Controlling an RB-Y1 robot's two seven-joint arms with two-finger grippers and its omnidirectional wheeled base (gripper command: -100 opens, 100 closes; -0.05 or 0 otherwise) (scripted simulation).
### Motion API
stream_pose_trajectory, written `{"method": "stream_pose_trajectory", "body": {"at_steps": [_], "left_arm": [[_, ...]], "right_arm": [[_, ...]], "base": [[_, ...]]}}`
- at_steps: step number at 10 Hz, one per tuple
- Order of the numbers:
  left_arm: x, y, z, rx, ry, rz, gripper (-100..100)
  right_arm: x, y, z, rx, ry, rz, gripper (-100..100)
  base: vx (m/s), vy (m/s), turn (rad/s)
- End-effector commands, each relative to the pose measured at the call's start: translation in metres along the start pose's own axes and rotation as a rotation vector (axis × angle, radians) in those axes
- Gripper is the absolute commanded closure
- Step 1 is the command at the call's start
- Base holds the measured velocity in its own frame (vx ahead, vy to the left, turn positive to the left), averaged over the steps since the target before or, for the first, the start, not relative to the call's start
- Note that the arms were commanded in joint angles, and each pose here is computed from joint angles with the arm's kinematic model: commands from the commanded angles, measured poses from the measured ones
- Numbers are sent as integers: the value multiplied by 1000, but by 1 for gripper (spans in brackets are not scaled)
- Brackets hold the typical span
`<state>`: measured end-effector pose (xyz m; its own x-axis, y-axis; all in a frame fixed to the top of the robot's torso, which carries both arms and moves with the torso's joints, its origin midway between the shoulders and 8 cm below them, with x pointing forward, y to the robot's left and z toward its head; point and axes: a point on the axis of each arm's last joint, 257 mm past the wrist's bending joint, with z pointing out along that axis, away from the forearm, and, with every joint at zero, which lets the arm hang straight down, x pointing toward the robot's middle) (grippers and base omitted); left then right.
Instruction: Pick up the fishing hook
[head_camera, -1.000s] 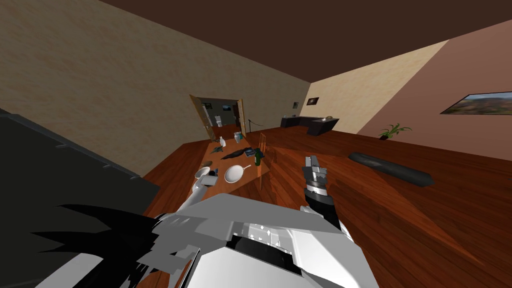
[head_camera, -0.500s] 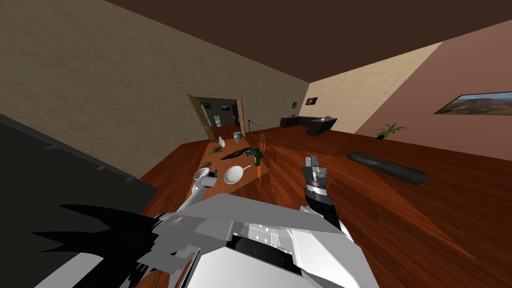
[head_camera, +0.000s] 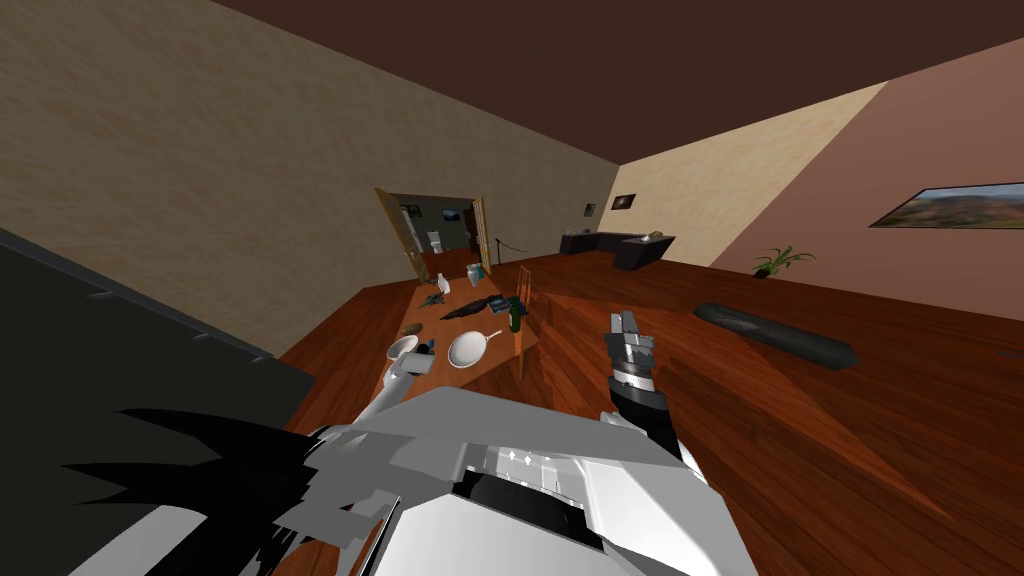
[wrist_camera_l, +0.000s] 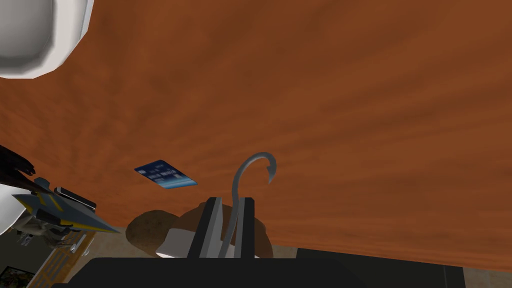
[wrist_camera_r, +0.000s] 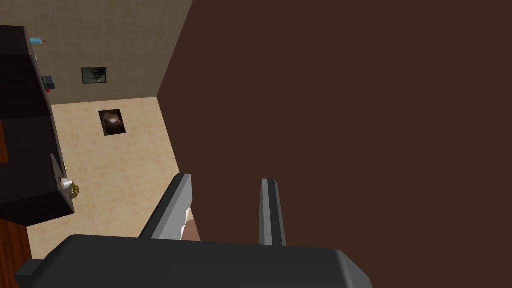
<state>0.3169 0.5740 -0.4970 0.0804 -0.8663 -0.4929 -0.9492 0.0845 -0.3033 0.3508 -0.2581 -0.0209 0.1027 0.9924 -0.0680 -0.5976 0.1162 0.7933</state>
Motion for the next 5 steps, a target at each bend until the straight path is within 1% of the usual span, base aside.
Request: {"method": "stream_pose_trajectory", "body": {"at_steps": [1, 4, 5], "left_arm": [[1, -6, -5, 4, 3, 3, 100], [1, -15, -12, 8, 8, 12, 100], [1, -14, -10, 8, 7, 11, 100]], "right_arm": [[0, 0, 0, 0, 0, 0, 0], [0, 0, 0, 0, 0, 0, 0], [0, 0, 0, 0, 0, 0, 0]], "base": [[-12, -13, 61], [-24, -22, 47], [-9, -7, 3]]}}
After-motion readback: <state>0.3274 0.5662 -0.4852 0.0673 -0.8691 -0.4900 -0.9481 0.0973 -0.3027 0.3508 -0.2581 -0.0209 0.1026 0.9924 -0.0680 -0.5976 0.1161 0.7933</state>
